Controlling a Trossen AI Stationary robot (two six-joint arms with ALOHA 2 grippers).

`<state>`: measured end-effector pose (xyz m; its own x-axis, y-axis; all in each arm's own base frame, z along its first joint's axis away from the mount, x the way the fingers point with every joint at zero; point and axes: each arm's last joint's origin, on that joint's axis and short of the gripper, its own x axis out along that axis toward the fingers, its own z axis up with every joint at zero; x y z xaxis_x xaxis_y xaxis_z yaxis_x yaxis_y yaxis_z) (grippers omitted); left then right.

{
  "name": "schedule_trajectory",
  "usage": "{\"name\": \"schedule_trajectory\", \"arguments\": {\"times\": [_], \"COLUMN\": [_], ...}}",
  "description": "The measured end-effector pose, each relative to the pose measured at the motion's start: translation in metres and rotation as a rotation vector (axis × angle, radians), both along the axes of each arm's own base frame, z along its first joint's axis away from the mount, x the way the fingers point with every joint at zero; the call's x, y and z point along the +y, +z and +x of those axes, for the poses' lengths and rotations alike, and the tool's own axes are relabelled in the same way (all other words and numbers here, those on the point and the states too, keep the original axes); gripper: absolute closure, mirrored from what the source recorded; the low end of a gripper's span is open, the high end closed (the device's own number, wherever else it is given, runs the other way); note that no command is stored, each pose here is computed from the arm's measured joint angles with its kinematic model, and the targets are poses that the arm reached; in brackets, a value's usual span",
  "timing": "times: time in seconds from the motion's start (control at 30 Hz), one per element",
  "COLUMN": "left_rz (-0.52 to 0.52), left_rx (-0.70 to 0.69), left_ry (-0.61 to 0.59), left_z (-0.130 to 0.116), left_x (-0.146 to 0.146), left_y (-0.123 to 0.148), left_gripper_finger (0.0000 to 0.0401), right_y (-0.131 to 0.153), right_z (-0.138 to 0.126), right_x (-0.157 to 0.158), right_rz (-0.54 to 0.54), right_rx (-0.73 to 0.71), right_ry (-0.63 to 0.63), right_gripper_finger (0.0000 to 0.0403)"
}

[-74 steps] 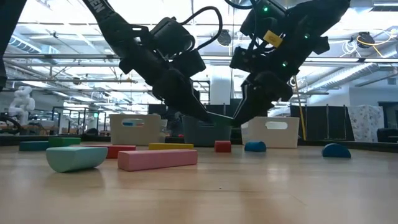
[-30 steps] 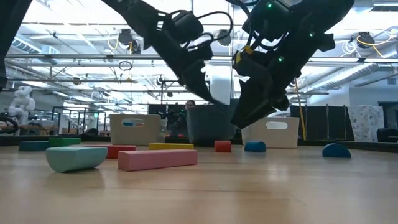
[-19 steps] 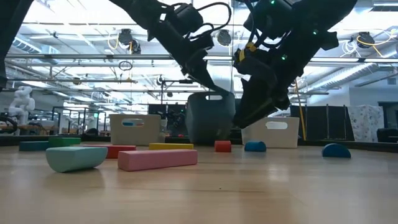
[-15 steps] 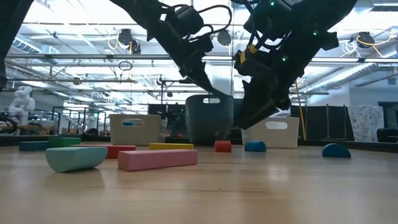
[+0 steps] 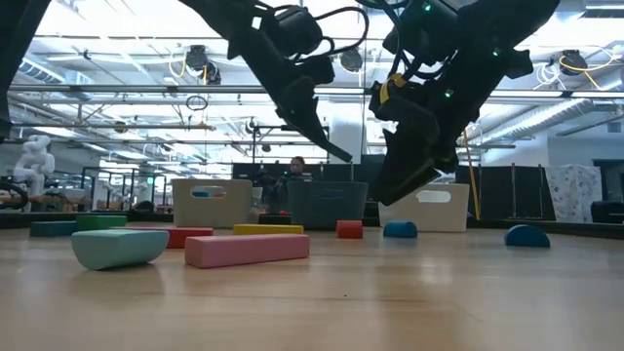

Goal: Sort blocks by size
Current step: Put the green rectangle block into the blue bin

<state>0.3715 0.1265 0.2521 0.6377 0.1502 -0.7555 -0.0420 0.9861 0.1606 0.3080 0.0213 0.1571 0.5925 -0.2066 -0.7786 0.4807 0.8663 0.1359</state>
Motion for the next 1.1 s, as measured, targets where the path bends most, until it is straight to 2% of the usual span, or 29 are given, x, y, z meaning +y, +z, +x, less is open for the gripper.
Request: {"name": "schedule_trajectory", "arguments": {"times": [0.13, 0.37, 0.63, 0.83, 1.1], "left_rz": [0.035, 0.075, -0.006, -0.024, 0.020], "left_rx": [-0.019, -0.051, 0.071, 0.116, 0.096], "left_ry": [0.001, 0.076, 0.126, 0.135, 0.107], "left_z": [-0.002, -0.012, -0.002, 0.014, 0.017], "left_x": [0.012, 0.054, 0.094, 0.107, 0.111], "left_y": [0.005, 0.002, -0.055, -0.070, -0.063], "left_gripper_finger": [0.0281, 0.0281, 0.0281, 0.0281, 0.0280], "right_y": [0.000, 0.000, 0.000, 0.000, 0.000], "right_z": [0.000, 0.000, 0.001, 0.001, 0.001], "right_x": [0.000, 0.000, 0.000, 0.000, -0.001], "right_rz": [0.000, 0.000, 0.000, 0.002, -0.003], "right_rx": [0.000, -0.001, -0.007, -0.007, -0.005], "right_ry": [0.000, -0.001, -0.003, -0.005, -0.002], "right_gripper_finger": [0.0231, 0.0231, 0.0232, 0.0232, 0.0232]}}
